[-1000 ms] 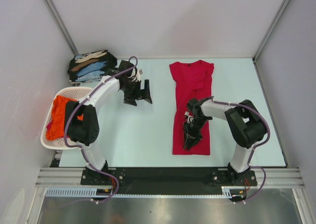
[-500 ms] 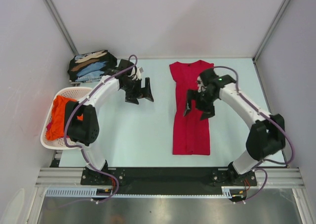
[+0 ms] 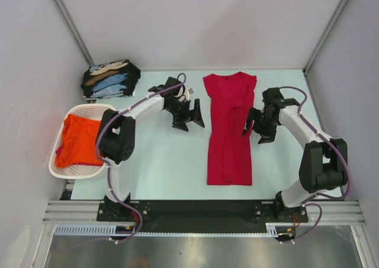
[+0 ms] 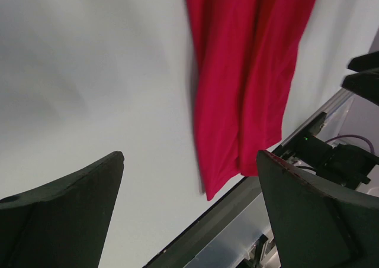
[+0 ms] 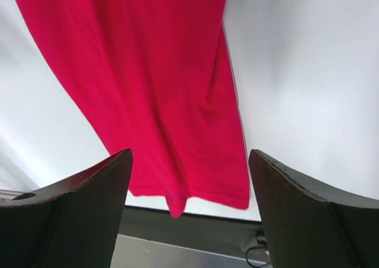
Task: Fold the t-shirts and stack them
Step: Grab the bottom of the folded rectangular tshirt with both arms
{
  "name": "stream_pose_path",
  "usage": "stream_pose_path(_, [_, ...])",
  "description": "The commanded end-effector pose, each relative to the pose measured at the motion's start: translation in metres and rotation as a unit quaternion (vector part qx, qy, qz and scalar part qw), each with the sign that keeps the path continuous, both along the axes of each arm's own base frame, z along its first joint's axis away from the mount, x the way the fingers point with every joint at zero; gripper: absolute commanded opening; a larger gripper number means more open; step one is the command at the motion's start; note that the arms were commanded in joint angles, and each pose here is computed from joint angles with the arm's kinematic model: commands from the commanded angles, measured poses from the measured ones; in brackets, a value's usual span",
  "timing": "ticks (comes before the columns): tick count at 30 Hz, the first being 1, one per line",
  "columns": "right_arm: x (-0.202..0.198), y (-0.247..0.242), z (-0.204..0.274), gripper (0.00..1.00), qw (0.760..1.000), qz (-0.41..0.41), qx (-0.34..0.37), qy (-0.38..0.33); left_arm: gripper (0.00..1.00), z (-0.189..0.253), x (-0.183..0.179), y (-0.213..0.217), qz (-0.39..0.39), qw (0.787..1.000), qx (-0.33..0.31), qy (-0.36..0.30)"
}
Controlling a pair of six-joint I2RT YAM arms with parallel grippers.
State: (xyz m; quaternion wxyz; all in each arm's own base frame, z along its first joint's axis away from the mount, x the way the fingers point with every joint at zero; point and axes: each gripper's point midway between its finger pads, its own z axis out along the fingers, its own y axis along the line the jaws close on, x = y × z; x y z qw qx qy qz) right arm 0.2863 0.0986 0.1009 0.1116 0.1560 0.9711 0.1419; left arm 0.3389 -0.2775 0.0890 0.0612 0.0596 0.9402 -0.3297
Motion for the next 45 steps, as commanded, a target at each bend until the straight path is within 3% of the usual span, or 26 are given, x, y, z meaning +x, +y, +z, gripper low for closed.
stream_pose_path(1, [0.042, 0.012, 0.01, 0.83, 0.998, -0.001, 0.028, -0.052, 1.0, 0.044, 0.015, -0.039, -0.024, 0.996, -0.074, -0.041])
stream_pose_path(8, [0.079, 0.019, -0.002, 0.77, 0.995, 0.007, 0.042, -0.085, 1.0, 0.037, 0.014, -0.061, -0.03, 0.996, -0.076, -0.033])
stream_pose_path(9, [0.093, 0.021, 0.004, 0.69, 0.994, 0.01, 0.044, -0.102, 1.0, 0.037, 0.016, -0.062, -0.027, 0.996, -0.078, -0.032])
stream_pose_path(10, [0.1, 0.023, 0.004, 0.53, 0.993, 0.013, 0.046, -0.107, 1.0, 0.037, 0.017, -0.063, -0.023, 0.996, -0.078, -0.031])
stream_pose_path(11, [0.108, 0.024, -0.005, 0.01, 0.994, 0.011, 0.047, -0.103, 1.0, 0.041, 0.02, -0.064, -0.021, 0.996, -0.081, -0.037])
stream_pose_path(16, [0.153, 0.023, -0.008, 0.0, 0.99, -0.001, 0.025, -0.136, 1.0, 0.052, 0.02, -0.063, -0.02, 0.995, -0.082, -0.048])
stream_pose_path(27, [0.191, 0.049, -0.085, 0.0, 0.996, 0.022, 0.029, -0.082, 1.0, 0.044, 0.005, -0.041, -0.008, 0.998, -0.052, -0.041])
stream_pose_path(33, [0.222, 0.084, -0.06, 0.0, 0.989, 0.054, 0.052, -0.129, 1.0, 0.046, 0.002, -0.03, -0.001, 0.998, -0.042, -0.043])
stream_pose_path(40, [0.215, 0.106, -0.085, 0.0, 0.993, 0.081, 0.044, -0.078, 1.0, 0.043, -0.002, -0.028, 0.0, 0.999, -0.038, -0.037])
stream_pose_path(45, [0.186, 0.066, -0.068, 0.02, 0.996, 0.061, -0.016, -0.063, 1.0, 0.036, -0.011, -0.019, -0.004, 0.999, -0.027, -0.032])
